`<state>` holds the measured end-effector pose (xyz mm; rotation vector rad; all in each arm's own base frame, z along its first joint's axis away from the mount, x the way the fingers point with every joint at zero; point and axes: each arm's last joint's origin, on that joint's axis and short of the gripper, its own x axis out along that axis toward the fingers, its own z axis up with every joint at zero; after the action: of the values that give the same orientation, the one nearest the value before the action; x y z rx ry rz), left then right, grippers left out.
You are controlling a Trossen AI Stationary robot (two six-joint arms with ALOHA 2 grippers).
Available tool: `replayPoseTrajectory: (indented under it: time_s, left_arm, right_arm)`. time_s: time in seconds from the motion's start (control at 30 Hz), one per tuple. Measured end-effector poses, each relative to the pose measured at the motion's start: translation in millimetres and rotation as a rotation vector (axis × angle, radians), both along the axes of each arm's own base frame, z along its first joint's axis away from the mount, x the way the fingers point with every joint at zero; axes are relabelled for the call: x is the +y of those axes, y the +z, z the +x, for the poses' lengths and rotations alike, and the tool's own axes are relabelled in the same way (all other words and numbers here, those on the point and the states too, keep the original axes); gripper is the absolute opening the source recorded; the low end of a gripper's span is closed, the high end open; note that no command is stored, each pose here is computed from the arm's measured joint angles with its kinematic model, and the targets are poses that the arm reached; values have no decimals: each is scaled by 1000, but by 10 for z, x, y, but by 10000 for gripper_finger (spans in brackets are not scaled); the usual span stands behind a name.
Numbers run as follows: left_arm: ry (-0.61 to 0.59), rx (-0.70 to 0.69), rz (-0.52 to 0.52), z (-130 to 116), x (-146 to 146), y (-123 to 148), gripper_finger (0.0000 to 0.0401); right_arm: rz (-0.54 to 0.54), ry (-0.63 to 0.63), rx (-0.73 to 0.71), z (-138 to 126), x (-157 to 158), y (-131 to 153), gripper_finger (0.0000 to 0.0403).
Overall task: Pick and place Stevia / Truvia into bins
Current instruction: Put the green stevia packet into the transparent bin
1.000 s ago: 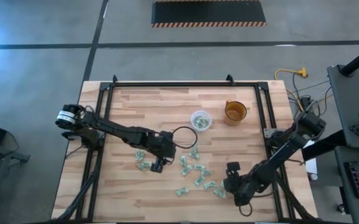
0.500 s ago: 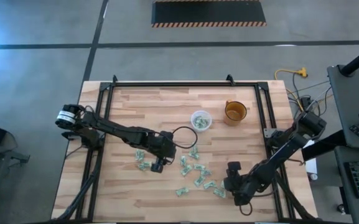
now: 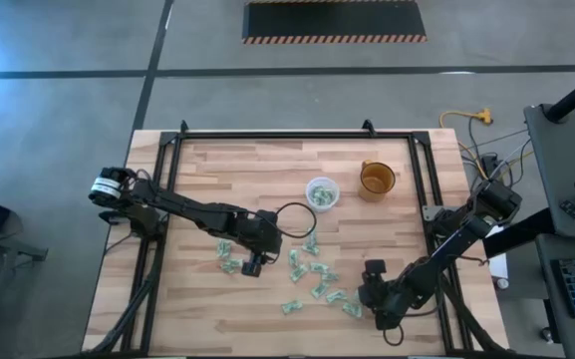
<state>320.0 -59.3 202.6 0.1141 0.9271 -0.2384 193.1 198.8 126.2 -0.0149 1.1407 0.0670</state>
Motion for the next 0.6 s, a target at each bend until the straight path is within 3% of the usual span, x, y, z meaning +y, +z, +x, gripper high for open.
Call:
replayPoseTrajectory:
  time_s: [0.27,0.6]
  left_arm:
    - [0,-1,0,1,0,0,160]
    - [0,-2,0,1,-1,1,160]
  right_arm:
    - [-14,28,2,-4,-4,3,82]
    - [-106,15,-61,-48,-102,153,45]
